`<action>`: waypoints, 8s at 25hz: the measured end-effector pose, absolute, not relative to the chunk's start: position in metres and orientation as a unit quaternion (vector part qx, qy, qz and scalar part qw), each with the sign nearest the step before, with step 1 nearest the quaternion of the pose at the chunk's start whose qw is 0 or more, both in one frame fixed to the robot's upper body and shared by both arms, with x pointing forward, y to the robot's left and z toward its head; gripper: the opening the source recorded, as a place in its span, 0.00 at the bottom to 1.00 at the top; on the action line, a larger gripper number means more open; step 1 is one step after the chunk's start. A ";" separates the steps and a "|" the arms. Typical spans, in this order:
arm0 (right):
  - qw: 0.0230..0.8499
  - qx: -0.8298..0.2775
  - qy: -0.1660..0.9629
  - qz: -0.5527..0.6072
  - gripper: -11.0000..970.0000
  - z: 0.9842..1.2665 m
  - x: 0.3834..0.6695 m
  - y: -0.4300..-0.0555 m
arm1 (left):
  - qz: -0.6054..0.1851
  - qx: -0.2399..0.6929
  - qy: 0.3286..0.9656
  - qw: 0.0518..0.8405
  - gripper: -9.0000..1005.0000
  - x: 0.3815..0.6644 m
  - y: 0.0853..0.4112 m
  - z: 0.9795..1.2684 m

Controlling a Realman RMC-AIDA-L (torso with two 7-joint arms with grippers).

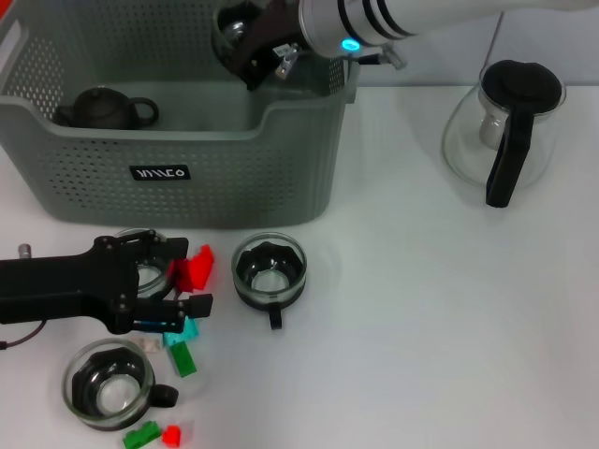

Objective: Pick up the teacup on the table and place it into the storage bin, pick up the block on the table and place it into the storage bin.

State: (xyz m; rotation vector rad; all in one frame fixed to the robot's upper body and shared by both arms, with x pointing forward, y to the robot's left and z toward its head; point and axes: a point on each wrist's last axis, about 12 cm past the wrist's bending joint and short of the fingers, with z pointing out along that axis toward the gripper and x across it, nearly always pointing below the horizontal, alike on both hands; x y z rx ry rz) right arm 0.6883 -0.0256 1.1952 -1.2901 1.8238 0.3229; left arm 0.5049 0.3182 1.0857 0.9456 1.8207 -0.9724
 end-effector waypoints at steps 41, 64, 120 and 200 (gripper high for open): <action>0.432 -0.500 0.740 0.125 0.46 1.187 0.689 -0.035 | -0.390 0.374 0.727 0.423 0.95 0.504 0.318 1.085; 0.352 -0.655 0.596 0.304 0.63 1.210 0.579 -0.122 | -0.389 0.376 0.730 0.418 0.95 0.502 0.320 1.084; 0.214 -0.799 0.561 0.039 0.62 1.105 0.579 -0.041 | -0.395 0.359 0.733 0.422 0.95 0.497 0.319 1.079; 0.446 -0.518 0.721 0.115 0.07 1.202 0.691 -0.038 | -0.397 0.369 0.724 0.427 0.95 0.493 0.319 1.079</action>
